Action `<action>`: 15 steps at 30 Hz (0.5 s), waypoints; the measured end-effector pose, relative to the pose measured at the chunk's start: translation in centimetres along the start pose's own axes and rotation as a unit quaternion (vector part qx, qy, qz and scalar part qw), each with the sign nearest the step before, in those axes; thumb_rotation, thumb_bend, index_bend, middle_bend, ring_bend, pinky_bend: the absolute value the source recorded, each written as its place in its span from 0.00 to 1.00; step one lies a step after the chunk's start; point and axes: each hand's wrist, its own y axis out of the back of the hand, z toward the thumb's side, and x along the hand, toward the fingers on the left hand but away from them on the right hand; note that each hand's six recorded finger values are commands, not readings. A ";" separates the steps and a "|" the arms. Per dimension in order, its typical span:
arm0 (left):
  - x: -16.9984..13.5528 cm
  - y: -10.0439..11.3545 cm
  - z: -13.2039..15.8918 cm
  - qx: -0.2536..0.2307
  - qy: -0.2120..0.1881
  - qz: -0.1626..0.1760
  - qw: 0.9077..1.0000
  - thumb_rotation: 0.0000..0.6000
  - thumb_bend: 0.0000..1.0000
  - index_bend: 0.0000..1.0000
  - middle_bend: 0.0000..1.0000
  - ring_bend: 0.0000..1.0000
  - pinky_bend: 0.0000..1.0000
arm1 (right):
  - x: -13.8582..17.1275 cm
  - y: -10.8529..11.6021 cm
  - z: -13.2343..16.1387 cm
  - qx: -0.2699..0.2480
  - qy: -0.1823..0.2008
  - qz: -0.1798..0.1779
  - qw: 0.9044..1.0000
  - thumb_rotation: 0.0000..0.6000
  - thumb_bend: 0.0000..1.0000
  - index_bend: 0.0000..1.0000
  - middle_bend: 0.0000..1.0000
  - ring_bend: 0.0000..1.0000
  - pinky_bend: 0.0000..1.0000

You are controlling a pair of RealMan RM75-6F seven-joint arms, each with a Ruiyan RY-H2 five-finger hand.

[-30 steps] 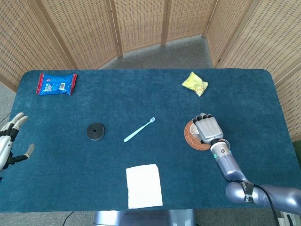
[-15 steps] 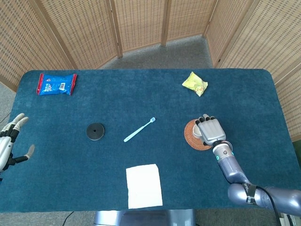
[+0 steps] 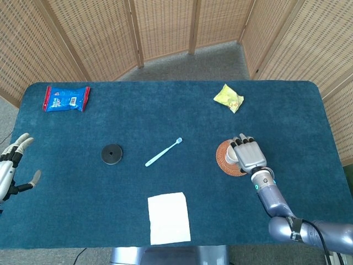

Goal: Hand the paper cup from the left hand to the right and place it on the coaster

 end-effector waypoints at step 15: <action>-0.2 0.5 0.3 0.002 -0.004 0.008 1.000 0.97 0.47 0.00 0.00 0.00 0.00 | 0.9 -0.2 -0.9 -0.032 -0.005 0.034 0.999 1.00 0.46 0.00 0.00 0.00 0.00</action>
